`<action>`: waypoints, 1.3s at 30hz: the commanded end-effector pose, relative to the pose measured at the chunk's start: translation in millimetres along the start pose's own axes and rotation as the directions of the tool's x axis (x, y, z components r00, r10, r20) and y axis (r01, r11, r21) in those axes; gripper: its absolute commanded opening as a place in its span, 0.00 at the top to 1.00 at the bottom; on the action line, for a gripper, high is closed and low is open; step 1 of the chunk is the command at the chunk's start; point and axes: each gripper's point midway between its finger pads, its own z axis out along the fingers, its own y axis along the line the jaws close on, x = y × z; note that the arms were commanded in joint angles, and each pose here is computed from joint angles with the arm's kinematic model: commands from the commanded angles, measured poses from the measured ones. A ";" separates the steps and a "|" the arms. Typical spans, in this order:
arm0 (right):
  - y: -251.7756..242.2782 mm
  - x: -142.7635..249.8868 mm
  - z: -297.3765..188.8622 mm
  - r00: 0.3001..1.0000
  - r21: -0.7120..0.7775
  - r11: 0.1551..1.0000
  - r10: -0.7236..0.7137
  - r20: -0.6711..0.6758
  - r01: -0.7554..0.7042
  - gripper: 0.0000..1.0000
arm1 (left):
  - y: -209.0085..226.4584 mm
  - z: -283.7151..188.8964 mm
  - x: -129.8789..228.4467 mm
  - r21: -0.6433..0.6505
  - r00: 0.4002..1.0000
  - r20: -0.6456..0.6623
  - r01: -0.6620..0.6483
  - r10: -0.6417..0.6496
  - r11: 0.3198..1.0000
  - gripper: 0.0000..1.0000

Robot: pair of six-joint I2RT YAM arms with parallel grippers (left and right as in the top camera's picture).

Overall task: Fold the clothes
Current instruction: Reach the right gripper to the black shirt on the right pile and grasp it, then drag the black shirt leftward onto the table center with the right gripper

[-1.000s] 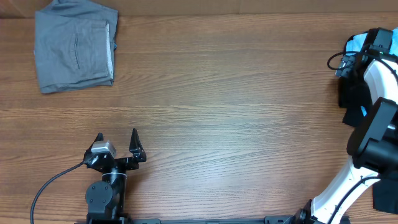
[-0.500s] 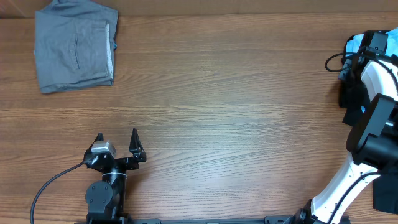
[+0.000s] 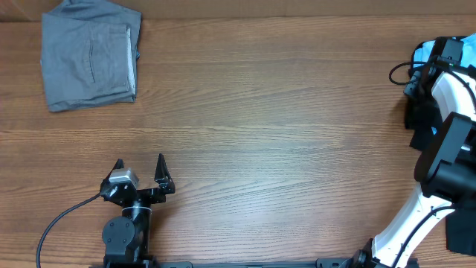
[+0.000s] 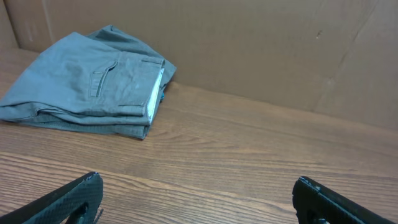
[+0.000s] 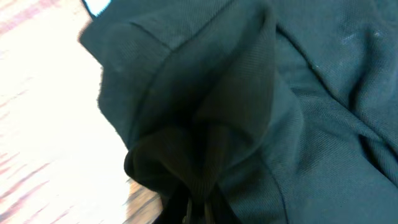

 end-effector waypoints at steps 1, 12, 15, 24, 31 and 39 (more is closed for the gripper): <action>12.9 -45.0 -68.7 0.986 -0.123 0.991 0.064 0.153 -0.045 0.96 | 2.3 -0.3 -1.7 -0.010 1.000 0.011 -0.014 0.014 1.000 0.00; 64.6 -79.2 -244.4 0.913 -0.539 0.832 0.111 0.392 0.131 0.96 | 2.2 -0.3 -1.7 -0.010 1.000 0.011 -0.014 0.014 1.000 0.00; 83.8 -72.2 -281.7 0.892 -0.567 0.801 0.095 0.441 0.195 0.96 | 2.2 -0.3 -1.7 -0.010 1.000 0.011 -0.014 0.014 1.000 0.00; 216.3 7.9 -371.8 0.879 -0.724 0.554 -0.031 0.475 0.411 0.96 | 2.2 -0.3 -1.7 -0.010 1.000 0.011 -0.014 0.014 1.000 0.00; 329.4 113.0 -393.4 0.896 -0.817 0.368 -0.185 0.403 0.443 0.96 | 2.2 -0.3 -1.7 -0.010 1.000 0.011 -0.014 0.014 1.000 0.00; 422.3 269.5 -378.1 0.826 -0.849 0.225 -0.444 0.347 0.478 0.95 | 2.2 -0.3 -1.7 -0.010 1.000 0.011 -0.014 0.014 1.000 0.00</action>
